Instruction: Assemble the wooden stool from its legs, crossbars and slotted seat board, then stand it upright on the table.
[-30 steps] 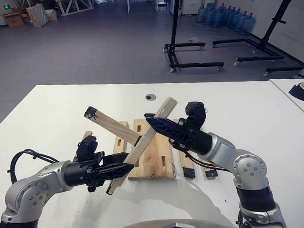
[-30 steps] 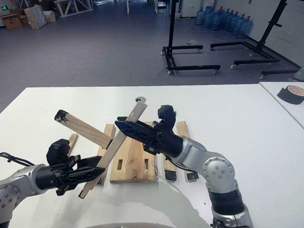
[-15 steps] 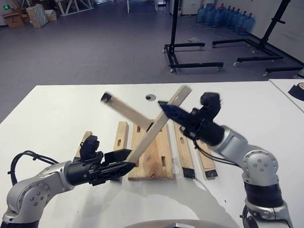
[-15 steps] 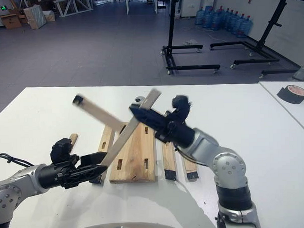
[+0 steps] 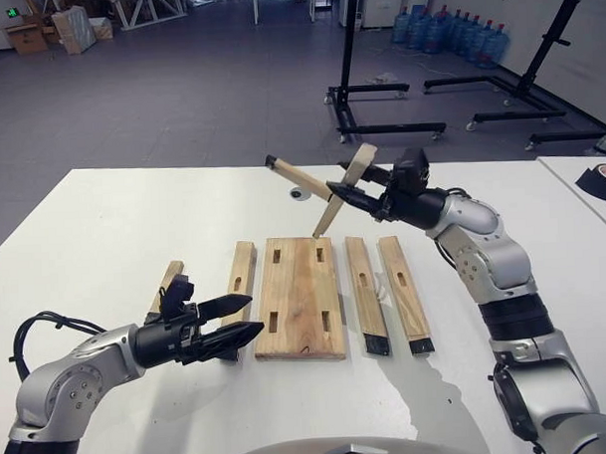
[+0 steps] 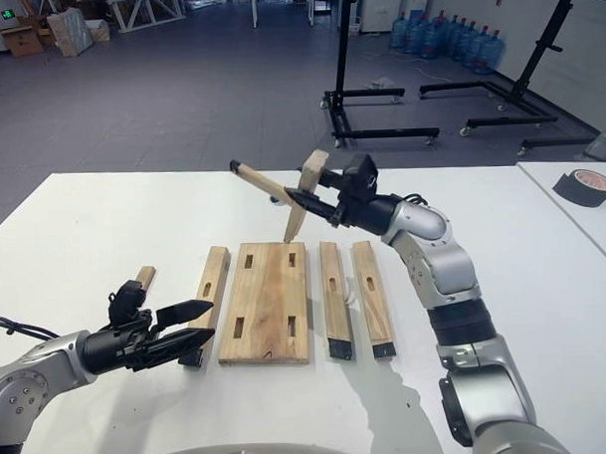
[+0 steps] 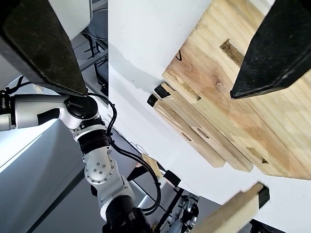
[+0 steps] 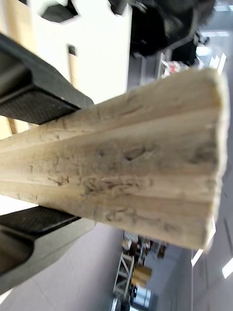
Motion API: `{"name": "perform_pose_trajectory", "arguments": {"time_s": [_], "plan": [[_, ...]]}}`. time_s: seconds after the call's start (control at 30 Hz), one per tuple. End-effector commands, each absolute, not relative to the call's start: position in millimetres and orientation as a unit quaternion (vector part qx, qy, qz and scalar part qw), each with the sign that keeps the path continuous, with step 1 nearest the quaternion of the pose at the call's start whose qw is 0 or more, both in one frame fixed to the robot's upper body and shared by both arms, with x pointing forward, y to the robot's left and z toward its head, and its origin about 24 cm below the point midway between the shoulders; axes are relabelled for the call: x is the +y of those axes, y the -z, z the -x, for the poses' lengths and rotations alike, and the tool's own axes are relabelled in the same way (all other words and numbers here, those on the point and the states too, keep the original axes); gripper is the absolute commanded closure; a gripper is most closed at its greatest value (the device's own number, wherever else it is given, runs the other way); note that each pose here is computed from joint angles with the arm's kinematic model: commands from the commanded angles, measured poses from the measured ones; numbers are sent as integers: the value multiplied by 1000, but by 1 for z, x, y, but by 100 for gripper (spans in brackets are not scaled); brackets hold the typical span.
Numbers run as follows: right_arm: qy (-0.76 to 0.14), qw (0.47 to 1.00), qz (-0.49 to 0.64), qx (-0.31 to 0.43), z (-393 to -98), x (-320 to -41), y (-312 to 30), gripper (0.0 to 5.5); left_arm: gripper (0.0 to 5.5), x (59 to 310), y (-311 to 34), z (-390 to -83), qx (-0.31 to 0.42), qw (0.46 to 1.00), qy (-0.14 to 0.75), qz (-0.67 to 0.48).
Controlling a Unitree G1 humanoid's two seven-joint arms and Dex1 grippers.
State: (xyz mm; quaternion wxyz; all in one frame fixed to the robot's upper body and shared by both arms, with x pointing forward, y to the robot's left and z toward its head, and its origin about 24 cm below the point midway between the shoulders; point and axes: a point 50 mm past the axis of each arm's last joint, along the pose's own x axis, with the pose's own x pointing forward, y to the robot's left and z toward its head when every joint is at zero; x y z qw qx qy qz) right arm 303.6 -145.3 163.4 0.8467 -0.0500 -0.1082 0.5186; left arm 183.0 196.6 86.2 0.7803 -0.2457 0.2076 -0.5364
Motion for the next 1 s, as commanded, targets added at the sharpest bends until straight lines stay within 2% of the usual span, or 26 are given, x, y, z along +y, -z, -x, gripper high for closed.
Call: {"name": "perform_pose_trajectory", "arguments": {"time_s": [0.03, 0.2, 0.33, 0.5, 0.63, 0.8, 1.0], "plan": [[-538, 835, 88, -80, -300, -152, -148, 347, 10, 196, -82, -189, 209, 801, 521, 206], [-554, 825, 94, -61, -297, -157, -140, 347, 10, 186, -87, -191, 212, 802, 538, 153], [-565, 818, 87, -62, -296, -156, -142, 347, 10, 179, -73, -188, 252, 795, 546, 84], [-575, 810, 93, -63, -295, -151, -140, 347, 10, 168, -57, -181, 280, 787, 543, 83], [-586, 802, 99, -62, -293, -149, -139, 347, 10, 159, -68, -177, 282, 791, 538, 75], [-600, 791, 100, -69, -291, -142, -140, 347, 10, 137, -108, -158, 264, 790, 549, 71], [-620, 782, 53, -23, -291, -152, -138, 347, 10, 121, -123, -154, 269, 790, 546, 69]]}}
